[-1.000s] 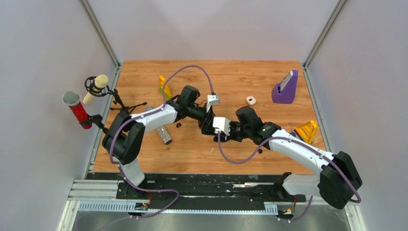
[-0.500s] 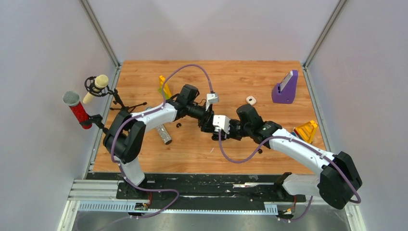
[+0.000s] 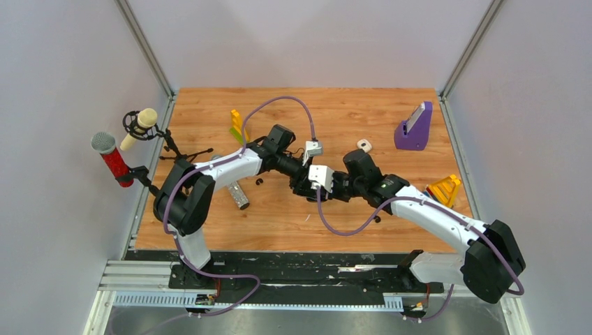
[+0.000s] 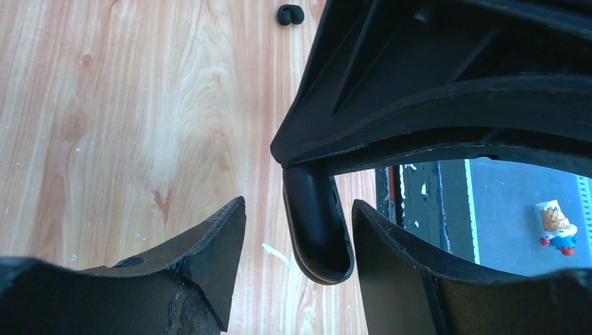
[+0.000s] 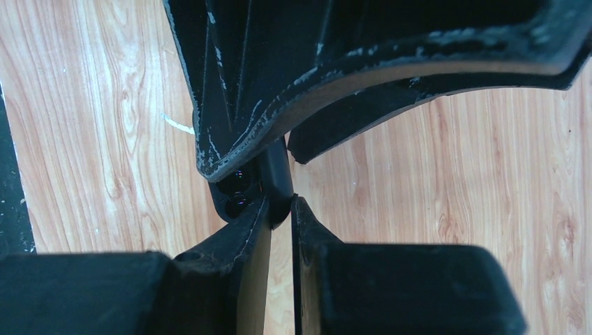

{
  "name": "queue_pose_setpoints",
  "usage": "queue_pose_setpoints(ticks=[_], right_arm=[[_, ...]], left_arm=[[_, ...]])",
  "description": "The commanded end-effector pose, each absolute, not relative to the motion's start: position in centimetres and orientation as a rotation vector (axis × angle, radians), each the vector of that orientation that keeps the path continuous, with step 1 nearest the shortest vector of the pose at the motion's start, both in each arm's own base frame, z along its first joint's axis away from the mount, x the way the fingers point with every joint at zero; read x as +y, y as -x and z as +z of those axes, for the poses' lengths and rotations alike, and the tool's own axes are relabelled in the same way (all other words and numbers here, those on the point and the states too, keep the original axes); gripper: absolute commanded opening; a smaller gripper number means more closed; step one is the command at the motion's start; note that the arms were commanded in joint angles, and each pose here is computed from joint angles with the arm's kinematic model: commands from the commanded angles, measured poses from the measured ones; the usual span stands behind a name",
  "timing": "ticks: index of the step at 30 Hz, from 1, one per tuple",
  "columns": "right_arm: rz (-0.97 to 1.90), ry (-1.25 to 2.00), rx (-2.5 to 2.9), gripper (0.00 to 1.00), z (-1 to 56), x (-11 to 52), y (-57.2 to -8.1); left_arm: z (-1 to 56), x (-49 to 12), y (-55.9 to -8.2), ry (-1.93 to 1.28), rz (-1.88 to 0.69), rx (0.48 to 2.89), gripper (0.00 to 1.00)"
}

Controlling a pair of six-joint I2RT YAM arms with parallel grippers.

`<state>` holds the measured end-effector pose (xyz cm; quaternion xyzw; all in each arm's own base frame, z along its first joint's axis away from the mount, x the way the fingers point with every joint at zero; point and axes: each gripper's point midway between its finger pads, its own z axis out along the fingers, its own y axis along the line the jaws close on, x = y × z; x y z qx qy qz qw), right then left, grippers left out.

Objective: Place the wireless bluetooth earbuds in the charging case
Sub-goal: Open the charging case.

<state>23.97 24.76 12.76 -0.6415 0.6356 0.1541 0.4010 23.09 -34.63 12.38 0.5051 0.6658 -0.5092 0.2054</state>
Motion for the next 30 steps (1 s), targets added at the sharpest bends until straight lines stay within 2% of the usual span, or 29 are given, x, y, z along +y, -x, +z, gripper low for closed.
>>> queue_pose_setpoints(ticks=[1,3,6,8,9,12,18,23,30], right_arm=[[0.423,1.601,1.559,0.02,15.0,26.0,-24.4],[0.428,1.619,1.564,0.05,14.7,26.2,-24.2],[0.427,1.653,1.596,0.06,13.8,26.4,-24.0],[0.439,1.682,1.618,0.06,13.3,26.7,-23.7],[0.445,1.698,1.634,0.06,12.8,26.7,-23.6],[0.452,1.717,1.674,0.05,12.1,26.6,-23.4],[0.43,1.684,1.666,0.04,13.2,26.6,-23.9],[0.423,1.686,1.669,0.04,13.0,26.5,-23.9],[0.401,1.682,1.665,0.04,13.1,26.3,-24.1]], left_arm=[[13.3,-35.2,-24.2,-1.414,-1.37,1.814,0.64],[13.1,-35.3,-24.5,-1.404,-1.355,1.83,0.58],[13.1,-35.4,-24.8,-1.394,-1.332,1.843,0.57],[13.2,-35.4,-25.0,-1.39,-1.306,1.836,0.61],[13.3,-35.4,-25.3,-1.388,-1.289,1.824,0.66],[13.9,-35.2,-25.0,-1.394,-1.266,1.781,0.7],[13.2,-35.3,-24.1,-1.462,-1.298,1.788,0.69],[13.0,-35.4,-23.7,-1.502,-1.3,1.793,0.6],[12.8,-35.3,-23.0,-1.538,-1.313,1.802,0.63]])
